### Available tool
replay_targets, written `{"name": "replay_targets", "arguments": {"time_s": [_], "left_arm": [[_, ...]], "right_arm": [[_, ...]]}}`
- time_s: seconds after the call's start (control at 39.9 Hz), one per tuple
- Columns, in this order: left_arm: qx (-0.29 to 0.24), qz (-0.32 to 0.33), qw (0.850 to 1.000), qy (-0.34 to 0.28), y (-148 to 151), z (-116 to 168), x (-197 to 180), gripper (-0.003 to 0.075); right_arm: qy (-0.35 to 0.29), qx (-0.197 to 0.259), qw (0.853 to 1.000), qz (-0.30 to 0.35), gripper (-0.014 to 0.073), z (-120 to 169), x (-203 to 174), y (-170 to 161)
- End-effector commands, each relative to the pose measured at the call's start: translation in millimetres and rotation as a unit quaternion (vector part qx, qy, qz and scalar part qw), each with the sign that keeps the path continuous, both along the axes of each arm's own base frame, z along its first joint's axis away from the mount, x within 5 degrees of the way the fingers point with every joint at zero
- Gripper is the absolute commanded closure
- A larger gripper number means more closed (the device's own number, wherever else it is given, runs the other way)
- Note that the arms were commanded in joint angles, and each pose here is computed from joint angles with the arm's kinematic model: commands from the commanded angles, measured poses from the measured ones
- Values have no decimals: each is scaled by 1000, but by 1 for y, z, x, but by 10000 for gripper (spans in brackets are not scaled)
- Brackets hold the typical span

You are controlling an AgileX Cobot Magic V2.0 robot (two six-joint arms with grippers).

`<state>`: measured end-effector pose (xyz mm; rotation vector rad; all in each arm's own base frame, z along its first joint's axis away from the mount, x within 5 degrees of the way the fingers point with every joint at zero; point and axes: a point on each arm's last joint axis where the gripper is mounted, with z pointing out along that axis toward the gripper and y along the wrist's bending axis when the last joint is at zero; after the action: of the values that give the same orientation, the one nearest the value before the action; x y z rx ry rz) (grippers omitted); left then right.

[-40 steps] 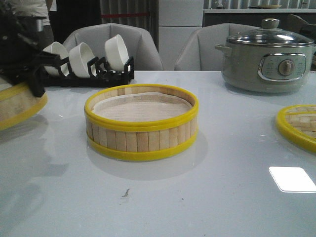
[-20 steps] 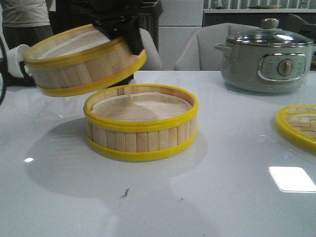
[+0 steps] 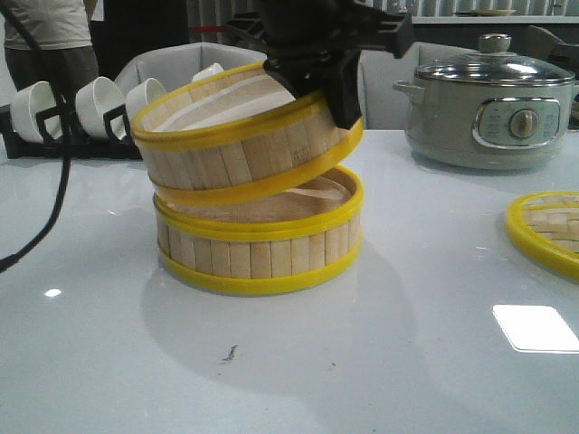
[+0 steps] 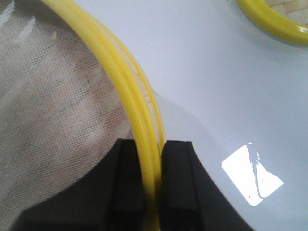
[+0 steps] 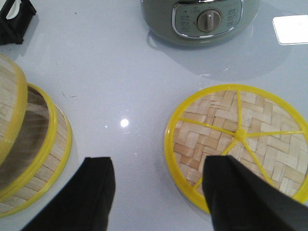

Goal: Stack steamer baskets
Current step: 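Lift the basket with the left gripper and move it over the middle basket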

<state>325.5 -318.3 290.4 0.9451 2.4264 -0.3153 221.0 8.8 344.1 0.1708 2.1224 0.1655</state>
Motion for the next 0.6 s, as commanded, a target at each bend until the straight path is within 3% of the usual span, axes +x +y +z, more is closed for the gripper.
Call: {"name": "replay_targets", "arguments": {"time_s": [0.0,0.18,0.58], "left_arm": [[-46,-9,997,-58,-6,33,-5,631],[-35,-9,998,-47,-9,20,-2,631],[-43,-9,997,-55,-11,20,0,631]], "right_arm": [[-63,3,998,-1,92,22,1,0],[-63,3,998,-1,92,22,1,0],[-63,3,998,-1,92,22,1,0]]}}
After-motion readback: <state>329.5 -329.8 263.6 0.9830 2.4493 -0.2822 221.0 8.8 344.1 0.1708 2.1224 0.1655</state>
